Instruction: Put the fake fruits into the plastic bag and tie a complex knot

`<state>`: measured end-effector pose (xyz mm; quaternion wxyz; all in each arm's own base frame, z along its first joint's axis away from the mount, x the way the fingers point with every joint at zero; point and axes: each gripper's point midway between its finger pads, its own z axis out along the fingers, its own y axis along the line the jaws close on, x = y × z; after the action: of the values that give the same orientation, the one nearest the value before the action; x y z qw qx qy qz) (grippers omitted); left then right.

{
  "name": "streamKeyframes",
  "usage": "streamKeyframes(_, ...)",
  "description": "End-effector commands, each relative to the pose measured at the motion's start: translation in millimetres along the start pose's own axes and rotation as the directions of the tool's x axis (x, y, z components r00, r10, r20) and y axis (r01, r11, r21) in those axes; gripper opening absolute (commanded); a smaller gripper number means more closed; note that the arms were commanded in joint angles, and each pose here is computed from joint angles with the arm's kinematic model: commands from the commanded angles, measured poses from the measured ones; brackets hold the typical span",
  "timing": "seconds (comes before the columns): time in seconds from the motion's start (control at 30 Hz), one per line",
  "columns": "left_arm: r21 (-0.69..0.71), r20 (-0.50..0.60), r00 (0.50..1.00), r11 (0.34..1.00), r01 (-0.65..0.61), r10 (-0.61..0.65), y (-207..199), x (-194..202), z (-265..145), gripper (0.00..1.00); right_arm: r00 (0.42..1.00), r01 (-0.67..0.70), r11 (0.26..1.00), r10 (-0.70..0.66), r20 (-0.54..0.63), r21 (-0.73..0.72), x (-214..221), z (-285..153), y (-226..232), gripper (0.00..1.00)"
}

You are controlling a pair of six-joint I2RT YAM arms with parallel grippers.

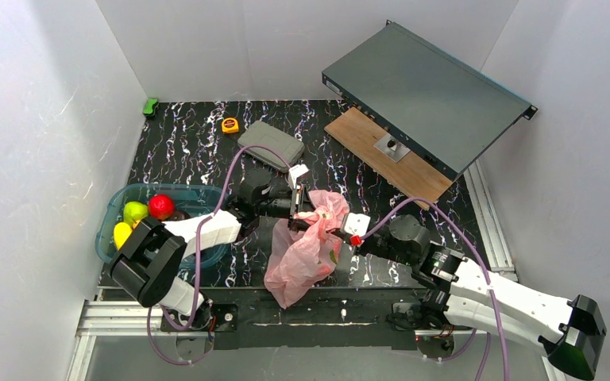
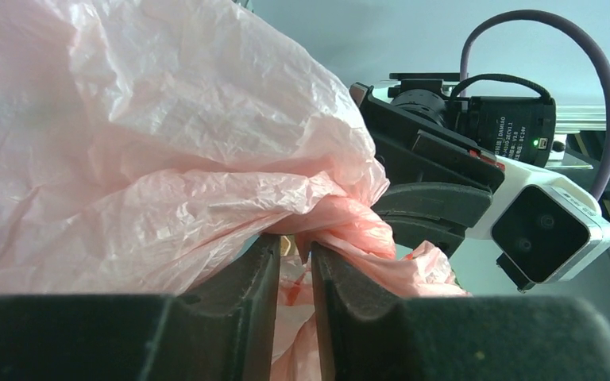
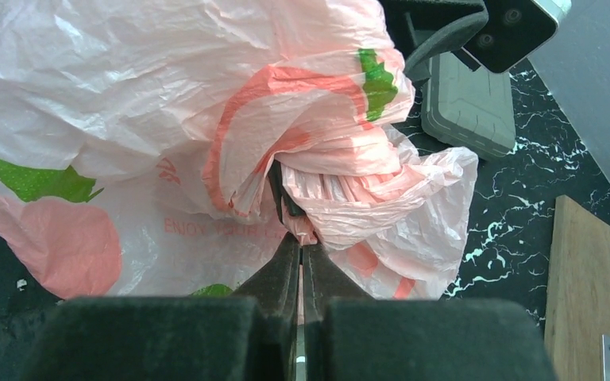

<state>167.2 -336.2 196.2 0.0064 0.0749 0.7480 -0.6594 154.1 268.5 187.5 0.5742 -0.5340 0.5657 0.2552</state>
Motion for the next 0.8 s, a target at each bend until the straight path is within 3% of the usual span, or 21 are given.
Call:
streamKeyframes(0.0, 0.017, 0.004, 0.998, 0.997, -0.069, 0.069, -12, 3, -6, 0.17, 0.997, 0.028, 1.000, -0.027, 0.067, -0.006, -18, -1, -1, 0.01)
streamKeyframes(0.13, 0.015, 0.010, 0.997, 0.997, -0.074, 0.074, -11, 2, -6, 0.00, 0.997, 0.028, 0.999, -0.026, 0.071, -0.020, -20, 0, 1, 0.01)
streamKeyframes(0.23, 0.016, 0.009, 0.998, 0.997, -0.069, 0.069, -11, 1, -6, 0.00, 0.997, 0.025, 0.999, -0.022, 0.073, -0.039, -22, 2, 4, 0.32)
streamKeyframes(0.3, 0.017, 0.009, 0.998, 0.998, -0.061, 0.061, -10, 0, -4, 0.00, 0.997, 0.020, 0.999, -0.017, 0.072, -0.045, -23, 5, 4, 0.37)
streamKeyframes(0.43, 0.021, 0.006, 0.998, 0.998, -0.060, 0.060, -11, 2, -3, 0.00, 0.997, 0.018, 0.999, -0.015, 0.075, -0.039, -27, 11, 1, 0.38)
streamKeyframes(0.6, 0.020, 0.000, 0.998, 0.998, -0.059, 0.059, -11, 5, -4, 0.00, 0.997, 0.025, 1.000, -0.024, 0.073, -0.017, -27, 12, -4, 0.24)
streamKeyframes(0.67, 0.010, 0.004, 0.998, 0.998, -0.055, 0.055, -8, 6, -5, 0.00, 0.997, 0.025, 1.000, -0.025, 0.073, -0.002, -27, 11, -6, 0.26)
streamKeyframes(0.77, 0.002, 0.005, 0.999, 0.999, -0.047, 0.047, -5, 8, -5, 0.00, 0.997, 0.020, 1.000, -0.020, 0.072, 0.006, -30, 10, -9, 0.37)
